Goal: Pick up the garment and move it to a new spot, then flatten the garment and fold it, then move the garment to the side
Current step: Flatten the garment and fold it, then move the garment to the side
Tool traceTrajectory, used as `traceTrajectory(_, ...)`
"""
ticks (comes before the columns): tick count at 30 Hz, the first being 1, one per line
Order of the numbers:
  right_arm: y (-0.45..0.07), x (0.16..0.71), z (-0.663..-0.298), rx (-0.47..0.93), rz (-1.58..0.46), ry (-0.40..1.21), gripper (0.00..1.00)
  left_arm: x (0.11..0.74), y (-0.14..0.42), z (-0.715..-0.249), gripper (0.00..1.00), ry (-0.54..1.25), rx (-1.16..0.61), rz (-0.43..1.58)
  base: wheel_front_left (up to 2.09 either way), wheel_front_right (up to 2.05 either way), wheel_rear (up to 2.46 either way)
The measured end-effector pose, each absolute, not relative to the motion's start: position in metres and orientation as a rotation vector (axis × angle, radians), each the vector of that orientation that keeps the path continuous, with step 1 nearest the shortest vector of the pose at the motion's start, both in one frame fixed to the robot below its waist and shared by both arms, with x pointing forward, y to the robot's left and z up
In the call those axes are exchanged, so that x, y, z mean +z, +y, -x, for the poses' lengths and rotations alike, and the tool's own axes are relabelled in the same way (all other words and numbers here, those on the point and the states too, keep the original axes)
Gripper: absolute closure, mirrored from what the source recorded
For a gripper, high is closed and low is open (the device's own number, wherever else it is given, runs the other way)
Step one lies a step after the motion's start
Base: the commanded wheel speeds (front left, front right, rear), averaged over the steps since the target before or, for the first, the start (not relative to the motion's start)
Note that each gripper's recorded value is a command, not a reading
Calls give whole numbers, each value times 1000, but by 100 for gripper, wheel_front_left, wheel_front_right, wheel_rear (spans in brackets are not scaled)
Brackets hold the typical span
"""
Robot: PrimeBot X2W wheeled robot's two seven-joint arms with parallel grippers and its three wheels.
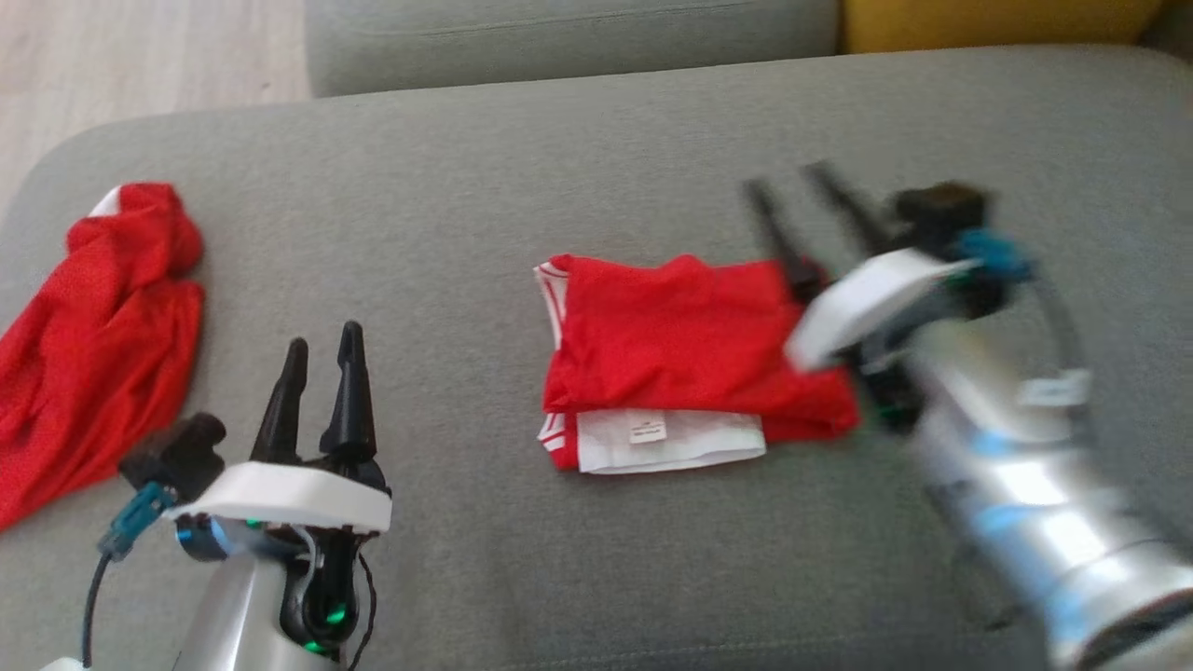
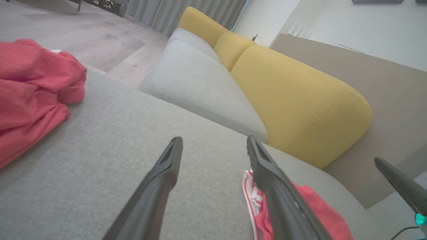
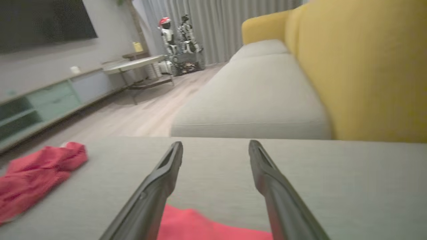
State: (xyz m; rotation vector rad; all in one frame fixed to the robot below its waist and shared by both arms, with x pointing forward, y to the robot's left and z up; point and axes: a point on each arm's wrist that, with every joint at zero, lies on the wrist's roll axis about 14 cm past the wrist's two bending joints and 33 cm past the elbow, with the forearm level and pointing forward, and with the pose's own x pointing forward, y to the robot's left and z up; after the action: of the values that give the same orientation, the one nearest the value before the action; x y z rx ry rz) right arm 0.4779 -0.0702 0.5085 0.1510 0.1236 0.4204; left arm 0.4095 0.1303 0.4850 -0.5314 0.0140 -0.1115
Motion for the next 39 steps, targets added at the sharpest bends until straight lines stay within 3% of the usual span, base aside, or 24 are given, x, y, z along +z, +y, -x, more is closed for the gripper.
traceTrajectory(1, -115, 516, -484, 351, -40, 83, 0, 491, 123, -413, 0, 1, -134, 535, 0, 0, 0)
traceTrajectory(4, -175, 546, -487, 249, 87, -21, 0, 498, 115, -417, 0, -17, -156, 546, 0, 0, 0)
traceTrajectory(7, -197, 552, -472, 210, 166, -76, 0, 503, 109, -419, 0, -28, -176, 545, 0, 0, 0)
traceTrajectory(13, -224, 518, -425, 87, 110, -49, 0, 509, 99, -420, 0, -48, -219, 467, 0, 0, 0)
traceTrajectory(24, -212, 496, -395, 24, 49, -26, 0, 493, 100, -408, 0, -11, -216, 398, 0, 0, 0)
traceTrajectory(29, -206, 495, -398, 28, 41, -16, 0, 490, 99, -407, 0, -1, -221, 391, 0, 0, 0)
traceTrajectory(39, -175, 456, -413, 88, -81, 156, 0, 474, 100, -412, 0, 40, -211, 393, 0, 0, 0)
